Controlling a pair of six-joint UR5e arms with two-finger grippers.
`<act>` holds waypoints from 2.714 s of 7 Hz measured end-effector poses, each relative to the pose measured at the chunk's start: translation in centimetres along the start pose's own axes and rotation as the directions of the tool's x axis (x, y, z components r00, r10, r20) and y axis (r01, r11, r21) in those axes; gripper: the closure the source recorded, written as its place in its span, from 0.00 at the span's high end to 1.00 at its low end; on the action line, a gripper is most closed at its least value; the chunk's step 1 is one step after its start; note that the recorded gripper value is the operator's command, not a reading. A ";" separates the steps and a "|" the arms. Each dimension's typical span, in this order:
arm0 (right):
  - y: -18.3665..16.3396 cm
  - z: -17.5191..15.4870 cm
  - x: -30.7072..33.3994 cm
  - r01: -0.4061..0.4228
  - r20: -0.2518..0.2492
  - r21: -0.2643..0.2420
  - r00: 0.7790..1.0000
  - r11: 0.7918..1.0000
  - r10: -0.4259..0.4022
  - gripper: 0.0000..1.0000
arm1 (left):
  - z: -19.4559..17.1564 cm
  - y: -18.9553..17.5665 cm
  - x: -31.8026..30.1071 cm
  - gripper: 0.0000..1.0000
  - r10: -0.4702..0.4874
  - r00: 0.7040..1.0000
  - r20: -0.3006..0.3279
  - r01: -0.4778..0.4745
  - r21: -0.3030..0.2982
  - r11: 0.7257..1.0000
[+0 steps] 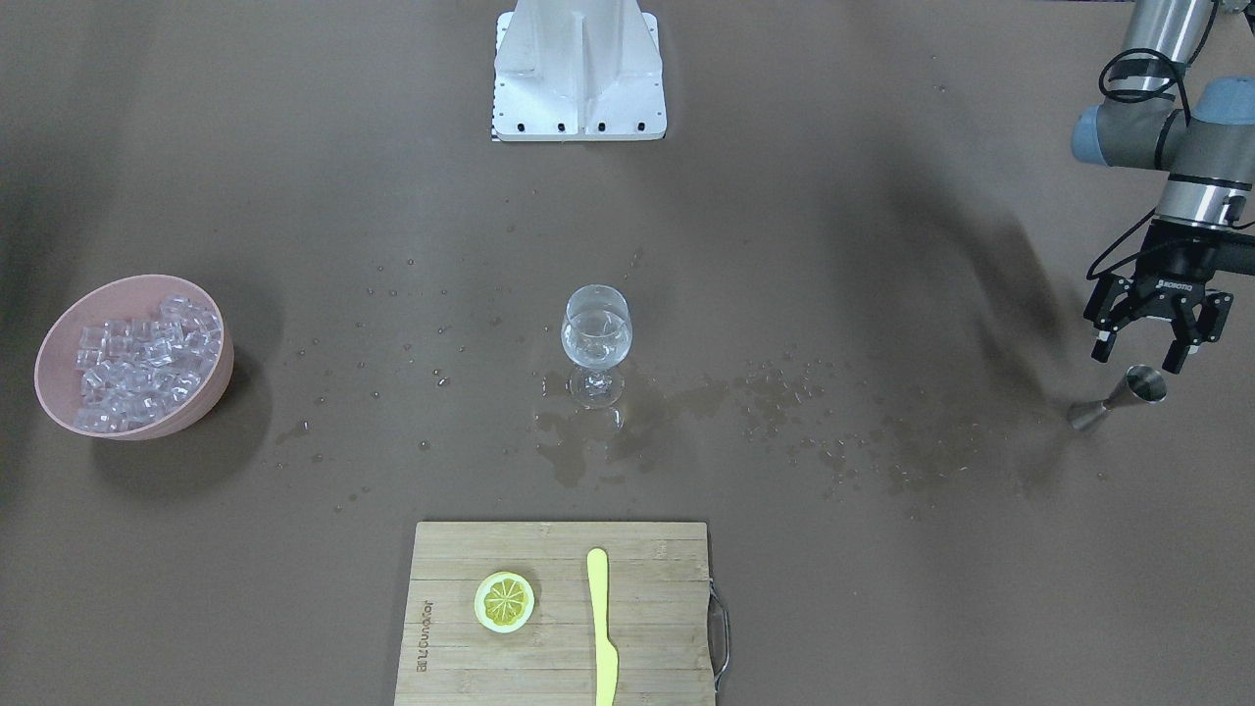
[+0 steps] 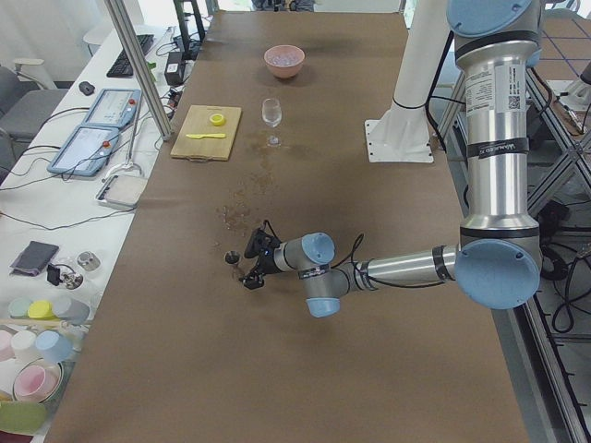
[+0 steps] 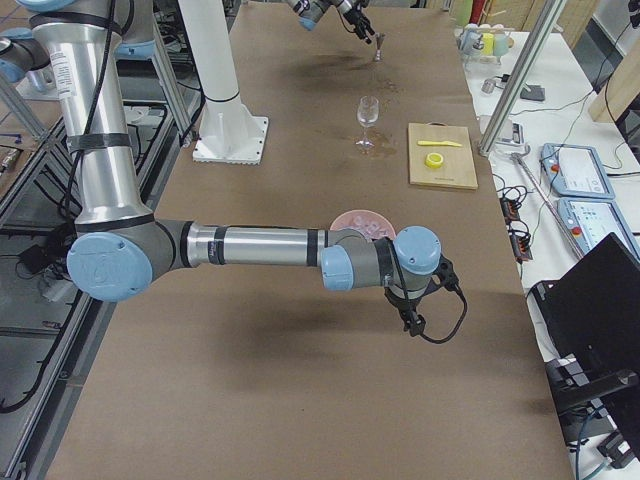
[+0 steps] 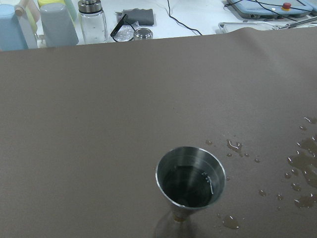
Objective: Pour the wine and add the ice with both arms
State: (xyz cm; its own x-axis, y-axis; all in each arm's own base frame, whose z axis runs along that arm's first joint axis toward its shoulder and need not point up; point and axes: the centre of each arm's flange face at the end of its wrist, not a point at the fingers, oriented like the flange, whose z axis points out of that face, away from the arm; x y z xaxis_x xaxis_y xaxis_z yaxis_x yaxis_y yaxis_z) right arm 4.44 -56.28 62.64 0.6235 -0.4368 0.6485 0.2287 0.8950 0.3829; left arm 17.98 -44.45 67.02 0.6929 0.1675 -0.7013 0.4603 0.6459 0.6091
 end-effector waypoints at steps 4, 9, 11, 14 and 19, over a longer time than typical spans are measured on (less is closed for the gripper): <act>-0.1 0.0 0.0 0.000 0.008 0.002 1.000 1.000 0.000 1.00 | 4.2 2.6 4.2 0.92 0.008 1.000 0.015 -0.010 0.149 0.989; -0.3 0.2 -0.3 0.005 0.009 0.000 1.000 1.000 -0.005 1.00 | 4.9 2.8 3.3 0.90 0.078 0.992 0.096 -0.095 0.196 0.976; -0.3 0.1 -0.4 0.007 0.009 0.001 1.000 1.000 -0.007 1.00 | 5.3 2.8 2.7 0.51 0.048 0.991 0.121 -0.073 0.214 0.974; -0.4 0.0 -0.5 0.010 0.008 0.004 1.000 1.000 -0.010 1.00 | 5.5 2.6 3.0 0.00 -0.008 0.994 0.111 -0.018 0.230 0.973; -1.3 -1.3 -1.7 0.001 0.005 0.030 1.000 1.000 -0.001 1.00 | 4.0 -1.6 8.9 0.00 -0.006 0.998 -0.068 0.020 0.203 0.979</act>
State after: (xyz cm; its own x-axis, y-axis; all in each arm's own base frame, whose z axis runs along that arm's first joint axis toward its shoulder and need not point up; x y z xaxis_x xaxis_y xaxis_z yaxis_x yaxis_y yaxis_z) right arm 4.00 -56.55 60.18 0.6195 -0.4380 0.6514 0.2069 0.8916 0.4027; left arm 25.66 -46.90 61.28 0.6506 0.2137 -0.7287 0.5774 0.4842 0.6574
